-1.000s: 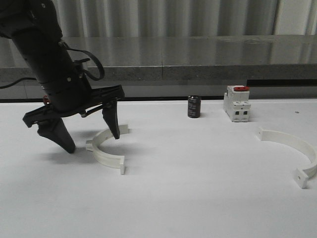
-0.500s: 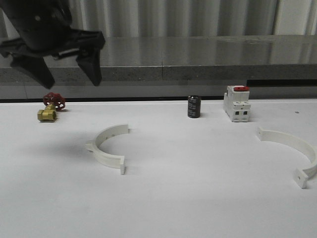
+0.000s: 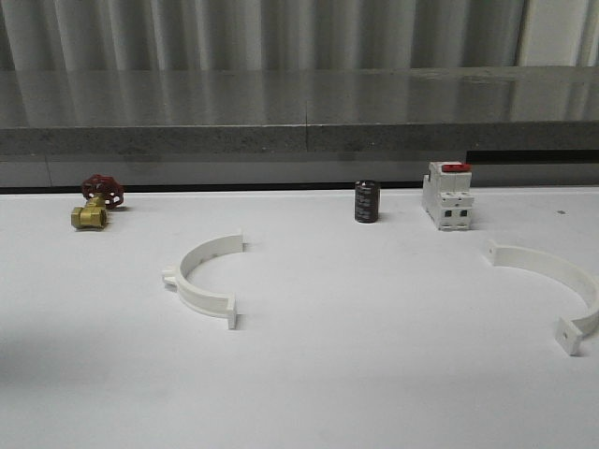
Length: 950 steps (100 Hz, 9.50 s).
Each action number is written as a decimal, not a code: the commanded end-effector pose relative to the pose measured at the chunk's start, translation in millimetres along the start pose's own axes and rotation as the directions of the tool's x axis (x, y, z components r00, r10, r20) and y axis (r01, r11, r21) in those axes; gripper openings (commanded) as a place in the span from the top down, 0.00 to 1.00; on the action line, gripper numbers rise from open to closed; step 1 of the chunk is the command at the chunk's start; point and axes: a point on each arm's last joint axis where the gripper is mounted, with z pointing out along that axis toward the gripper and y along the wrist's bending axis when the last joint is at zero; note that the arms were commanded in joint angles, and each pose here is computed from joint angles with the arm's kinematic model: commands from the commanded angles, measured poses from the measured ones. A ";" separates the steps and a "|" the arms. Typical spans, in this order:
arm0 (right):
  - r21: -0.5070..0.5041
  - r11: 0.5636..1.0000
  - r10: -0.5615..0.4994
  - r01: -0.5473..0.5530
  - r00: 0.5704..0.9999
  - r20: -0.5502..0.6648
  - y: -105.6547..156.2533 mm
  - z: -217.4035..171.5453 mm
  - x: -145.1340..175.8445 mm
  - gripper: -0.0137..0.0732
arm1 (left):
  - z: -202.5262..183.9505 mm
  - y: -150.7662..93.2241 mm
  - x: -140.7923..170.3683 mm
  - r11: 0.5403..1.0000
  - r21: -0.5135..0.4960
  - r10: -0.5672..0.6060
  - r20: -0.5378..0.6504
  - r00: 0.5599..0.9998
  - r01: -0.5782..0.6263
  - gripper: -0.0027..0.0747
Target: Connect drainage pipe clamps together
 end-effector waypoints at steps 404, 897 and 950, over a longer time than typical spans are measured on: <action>0.054 0.998 0.039 0.023 0.431 -0.902 -0.7 294.0 -2.7 0.22 | -132.3 4.2 145.3 0.999 0.021 -0.032 0.469 0.883 0.025 0.99; -0.097 0.991 -0.028 -0.091 0.574 -0.818 221.1 316.9 -92.0 0.36 | -132.3 4.2 145.3 0.999 0.021 -0.032 0.469 0.883 0.025 0.99; 0.078 0.997 0.035 0.026 0.732 -0.681 40.4 233.1 -192.3 0.36 | -132.3 4.2 145.3 0.999 0.021 -0.032 0.469 0.883 0.025 0.99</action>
